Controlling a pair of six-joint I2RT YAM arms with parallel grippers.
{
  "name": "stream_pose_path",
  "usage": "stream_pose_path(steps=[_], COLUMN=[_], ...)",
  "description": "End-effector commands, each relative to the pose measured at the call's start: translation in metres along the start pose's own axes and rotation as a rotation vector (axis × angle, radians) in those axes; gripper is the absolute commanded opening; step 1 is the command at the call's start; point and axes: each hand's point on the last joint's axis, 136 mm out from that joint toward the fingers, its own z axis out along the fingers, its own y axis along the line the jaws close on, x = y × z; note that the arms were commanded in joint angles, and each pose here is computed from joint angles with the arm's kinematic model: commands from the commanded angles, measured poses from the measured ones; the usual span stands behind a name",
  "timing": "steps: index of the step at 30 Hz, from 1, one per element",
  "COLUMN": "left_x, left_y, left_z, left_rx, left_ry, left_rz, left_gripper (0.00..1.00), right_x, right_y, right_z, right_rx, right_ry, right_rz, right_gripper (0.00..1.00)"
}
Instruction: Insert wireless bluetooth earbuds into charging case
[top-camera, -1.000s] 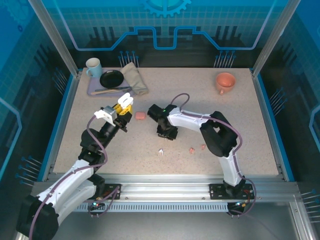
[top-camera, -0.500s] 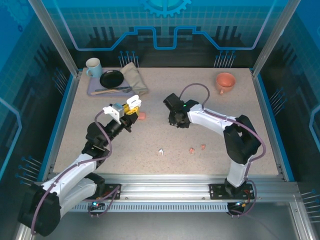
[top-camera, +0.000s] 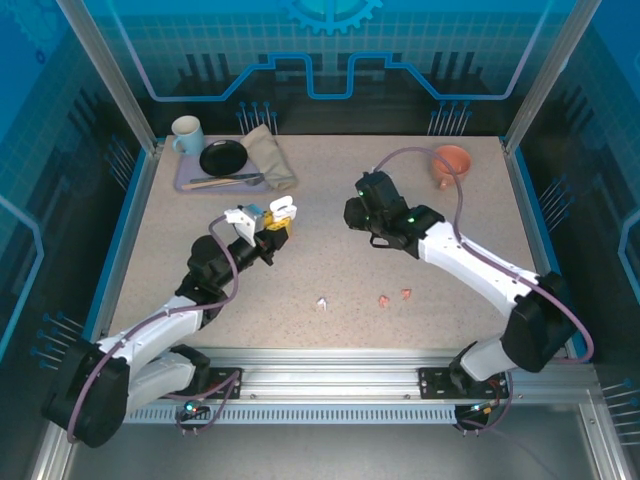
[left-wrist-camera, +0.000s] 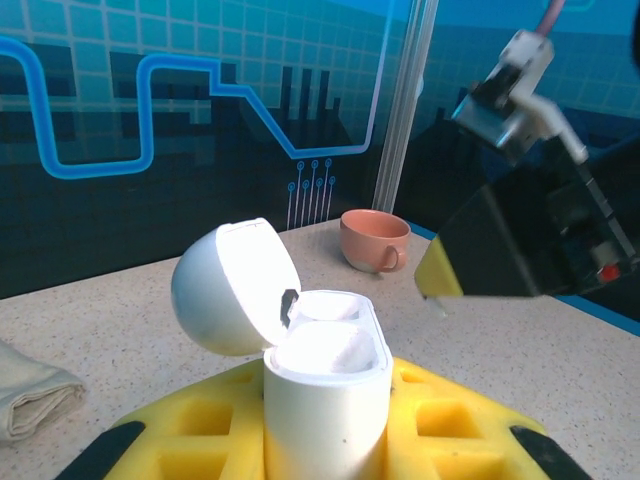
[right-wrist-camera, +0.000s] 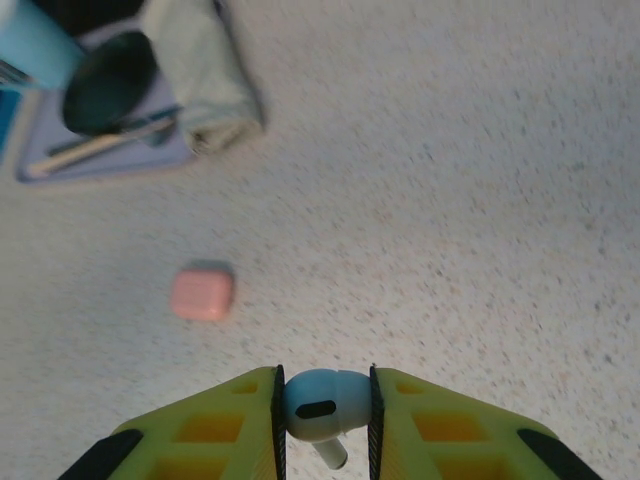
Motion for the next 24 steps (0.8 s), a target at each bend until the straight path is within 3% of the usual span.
stream_pose_path(steps=[1, 14, 24], left_x=[-0.021, -0.025, -0.040], left_y=[-0.012, -0.034, -0.050], left_z=[0.009, 0.061, 0.082], left_rx=[0.048, 0.126, 0.160], left_ry=[-0.057, -0.077, -0.128], left_rz=[0.026, 0.055, 0.053], left_gripper=[0.00, 0.00, 0.00], right_x=[-0.029, -0.058, -0.057], right_y=[0.022, 0.085, 0.108], right_z=[-0.024, -0.098, -0.108], right_rx=[-0.128, -0.444, -0.552], right_ry=[-0.108, -0.251, -0.319], right_rz=[-0.016, -0.039, -0.036], right_gripper=[0.26, 0.26, 0.26])
